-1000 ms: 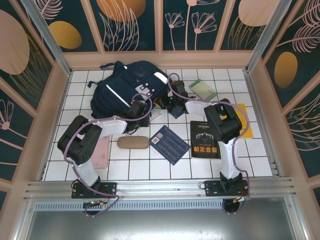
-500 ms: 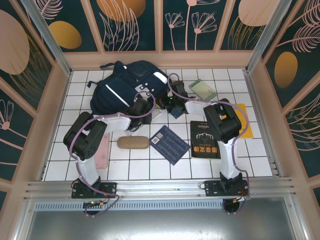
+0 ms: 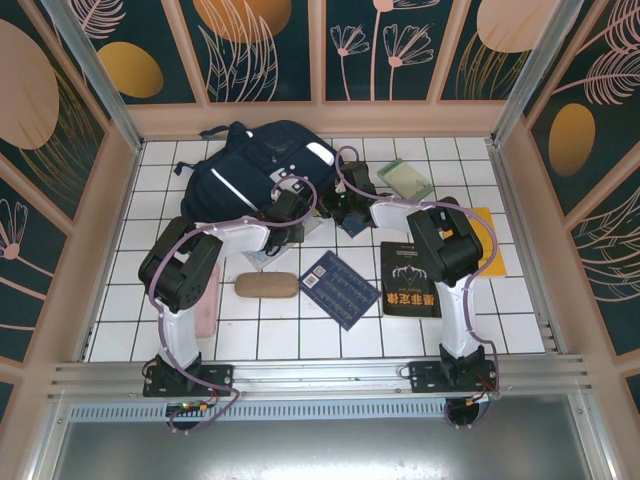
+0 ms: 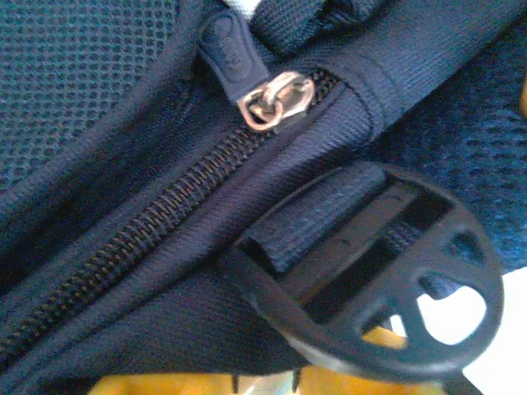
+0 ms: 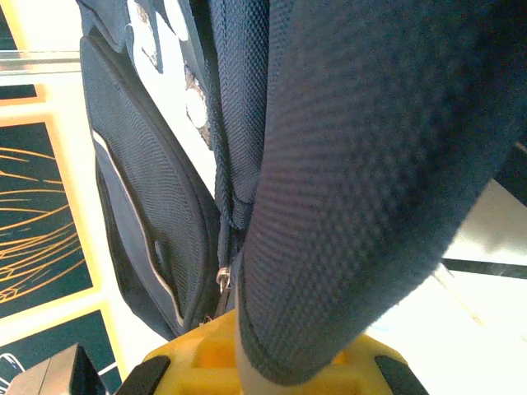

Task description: Pack books, pencil case, and school supplies into a backpack

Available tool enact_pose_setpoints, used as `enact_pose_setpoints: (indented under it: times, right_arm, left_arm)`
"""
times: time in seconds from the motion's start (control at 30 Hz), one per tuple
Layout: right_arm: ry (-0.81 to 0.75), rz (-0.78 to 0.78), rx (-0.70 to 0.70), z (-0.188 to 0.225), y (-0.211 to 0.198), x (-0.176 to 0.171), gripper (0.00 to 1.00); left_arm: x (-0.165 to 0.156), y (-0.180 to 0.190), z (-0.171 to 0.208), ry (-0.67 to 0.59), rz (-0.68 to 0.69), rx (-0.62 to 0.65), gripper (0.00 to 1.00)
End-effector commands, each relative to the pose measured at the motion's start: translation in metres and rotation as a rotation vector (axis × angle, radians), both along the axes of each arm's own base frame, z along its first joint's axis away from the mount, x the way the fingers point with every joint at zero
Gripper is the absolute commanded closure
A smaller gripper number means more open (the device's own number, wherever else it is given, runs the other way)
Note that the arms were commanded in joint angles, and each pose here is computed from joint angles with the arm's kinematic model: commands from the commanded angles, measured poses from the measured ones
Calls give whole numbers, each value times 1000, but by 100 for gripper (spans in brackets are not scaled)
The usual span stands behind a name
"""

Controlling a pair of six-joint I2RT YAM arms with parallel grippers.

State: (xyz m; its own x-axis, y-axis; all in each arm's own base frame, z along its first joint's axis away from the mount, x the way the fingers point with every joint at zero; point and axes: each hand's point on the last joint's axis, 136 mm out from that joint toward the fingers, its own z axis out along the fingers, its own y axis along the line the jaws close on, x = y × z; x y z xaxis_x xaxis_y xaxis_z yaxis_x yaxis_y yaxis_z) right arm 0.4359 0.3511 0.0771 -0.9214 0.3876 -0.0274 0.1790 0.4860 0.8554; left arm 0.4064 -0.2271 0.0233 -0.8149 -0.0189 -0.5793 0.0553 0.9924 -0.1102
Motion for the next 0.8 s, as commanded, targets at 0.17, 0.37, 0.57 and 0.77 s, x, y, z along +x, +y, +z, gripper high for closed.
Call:
enact_pose_setpoints:
  times: [0.17,0.37,0.57,0.77]
  right_arm:
    - [-36,60,56,18,14,-8,100]
    - [-37,45,60,18,7,-4,100]
    - [-35,46,63,16,6,-5,100]
    - [-32,49,68,15,5,-4,100]
  left_arm:
    - [8,0,4,-33,11,-14,100]
    - [-3,-4,20,-40,-25,-69,100]
    - [1,-8,46,-71,-6,-117,99]
    - [2,-17,50,-60,-22,-156,91]
